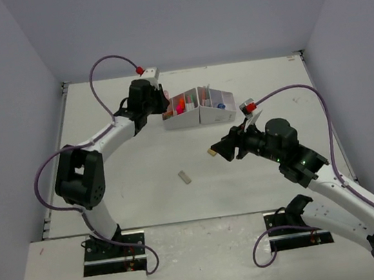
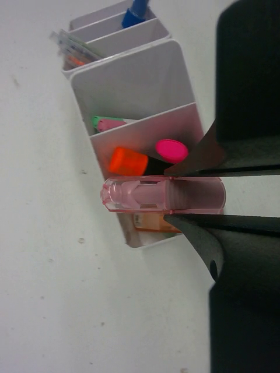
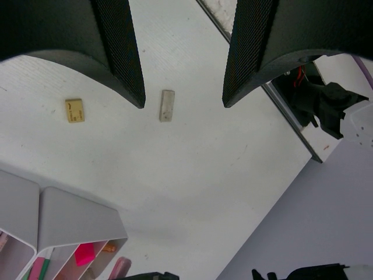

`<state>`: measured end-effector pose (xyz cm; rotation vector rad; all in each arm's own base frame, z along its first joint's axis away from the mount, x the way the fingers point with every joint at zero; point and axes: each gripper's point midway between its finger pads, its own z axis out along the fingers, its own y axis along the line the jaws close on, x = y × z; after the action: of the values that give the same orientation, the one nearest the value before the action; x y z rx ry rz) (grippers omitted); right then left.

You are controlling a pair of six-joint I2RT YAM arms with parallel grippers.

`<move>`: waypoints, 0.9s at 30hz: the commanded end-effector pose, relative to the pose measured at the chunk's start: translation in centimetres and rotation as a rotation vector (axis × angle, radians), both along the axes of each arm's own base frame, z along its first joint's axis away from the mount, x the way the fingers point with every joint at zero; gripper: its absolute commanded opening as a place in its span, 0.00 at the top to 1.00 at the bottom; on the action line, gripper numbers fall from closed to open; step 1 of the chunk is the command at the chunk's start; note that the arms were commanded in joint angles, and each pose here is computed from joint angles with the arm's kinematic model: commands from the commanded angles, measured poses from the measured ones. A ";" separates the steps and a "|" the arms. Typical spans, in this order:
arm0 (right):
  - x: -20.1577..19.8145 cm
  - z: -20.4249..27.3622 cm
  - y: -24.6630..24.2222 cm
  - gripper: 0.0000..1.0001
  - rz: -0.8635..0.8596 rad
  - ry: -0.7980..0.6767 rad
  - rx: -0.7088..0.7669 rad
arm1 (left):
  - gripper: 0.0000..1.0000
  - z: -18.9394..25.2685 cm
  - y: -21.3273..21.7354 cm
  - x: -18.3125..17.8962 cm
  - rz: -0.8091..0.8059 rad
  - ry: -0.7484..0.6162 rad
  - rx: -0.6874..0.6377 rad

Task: Sort the stationery into containers
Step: Place the stationery in the storage box.

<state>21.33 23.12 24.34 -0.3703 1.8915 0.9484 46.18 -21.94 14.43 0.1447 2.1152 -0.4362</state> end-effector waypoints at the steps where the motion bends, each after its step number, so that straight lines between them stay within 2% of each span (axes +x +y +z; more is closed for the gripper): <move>1: 0.4 0.3 -0.5 0.42 -0.027 -0.033 0.000 | 1.00 2.4 -0.7 2.9 -0.090 -0.065 -0.004; 2: 0.3 0.4 -0.6 0.42 -0.030 -0.036 0.003 | 1.00 1.3 -0.4 3.2 -0.077 -0.026 -0.001; 10: 0.3 0.4 -0.5 0.42 -0.021 -0.034 0.000 | 0.96 -1.0 0.6 2.2 -0.020 0.026 -0.013; 17: 0.4 0.1 -0.3 0.42 -0.017 -0.022 -0.007 | 0.93 -1.7 -0.4 2.5 -0.050 0.014 -0.070; 23: 0.4 0.0 -0.2 0.41 -0.010 -0.018 -0.010 | 0.75 -2.3 -0.5 2.6 -0.037 0.028 -0.082; 24: 0.4 -0.1 -0.2 0.41 -0.009 -0.016 -0.011 | 0.70 -2.3 -0.5 2.6 -0.037 0.030 -0.084; 25: 0.4 -0.1 -0.1 0.41 -0.009 -0.016 -0.012 | 0.62 -2.3 -0.5 2.7 -0.029 0.032 -0.083; 27: 0.5 -0.1 -0.1 0.41 -0.009 -0.016 -0.012 | 0.55 -2.6 -0.4 2.6 -0.023 0.041 -0.080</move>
<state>21.35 23.02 23.86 -0.3677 1.9047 0.9405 48.10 -22.06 11.58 0.1305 2.1646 -0.5164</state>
